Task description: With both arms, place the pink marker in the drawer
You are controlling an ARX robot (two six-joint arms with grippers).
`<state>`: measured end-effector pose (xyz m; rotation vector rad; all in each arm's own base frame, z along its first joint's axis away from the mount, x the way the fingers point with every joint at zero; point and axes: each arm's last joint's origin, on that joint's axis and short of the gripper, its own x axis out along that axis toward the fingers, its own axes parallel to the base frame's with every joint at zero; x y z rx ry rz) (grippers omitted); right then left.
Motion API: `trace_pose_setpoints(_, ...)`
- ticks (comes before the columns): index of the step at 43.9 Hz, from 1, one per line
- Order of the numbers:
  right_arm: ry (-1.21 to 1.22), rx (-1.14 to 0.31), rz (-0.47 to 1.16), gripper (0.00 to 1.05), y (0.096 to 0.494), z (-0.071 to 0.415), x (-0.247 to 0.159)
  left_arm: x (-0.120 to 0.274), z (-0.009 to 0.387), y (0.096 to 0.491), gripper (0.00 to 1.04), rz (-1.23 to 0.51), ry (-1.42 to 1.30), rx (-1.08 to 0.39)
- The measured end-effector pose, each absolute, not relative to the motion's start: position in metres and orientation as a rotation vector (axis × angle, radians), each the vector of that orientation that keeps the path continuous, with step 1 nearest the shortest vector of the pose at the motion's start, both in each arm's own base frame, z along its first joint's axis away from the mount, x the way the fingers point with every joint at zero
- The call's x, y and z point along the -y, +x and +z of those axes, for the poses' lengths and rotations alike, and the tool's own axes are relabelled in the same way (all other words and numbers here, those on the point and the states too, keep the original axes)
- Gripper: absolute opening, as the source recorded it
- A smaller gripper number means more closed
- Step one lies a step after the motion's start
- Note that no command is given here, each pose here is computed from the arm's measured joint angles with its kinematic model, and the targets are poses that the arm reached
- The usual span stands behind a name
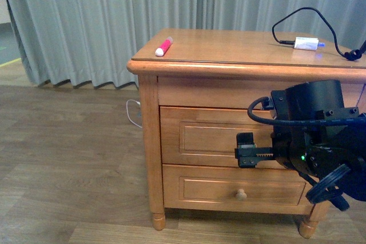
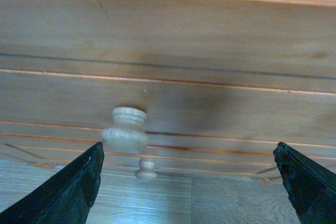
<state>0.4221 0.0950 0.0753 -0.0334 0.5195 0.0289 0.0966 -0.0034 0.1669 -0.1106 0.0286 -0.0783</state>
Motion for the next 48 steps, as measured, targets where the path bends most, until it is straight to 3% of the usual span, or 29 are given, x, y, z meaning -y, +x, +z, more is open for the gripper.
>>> trace_pose_setpoints(48, 0.082, -0.462, 0.043, 0.96, 0.438, 0.060, -0.118, 0.003, 0.167, 0.097, 0.99, -0.078, -0.111, -0.029)
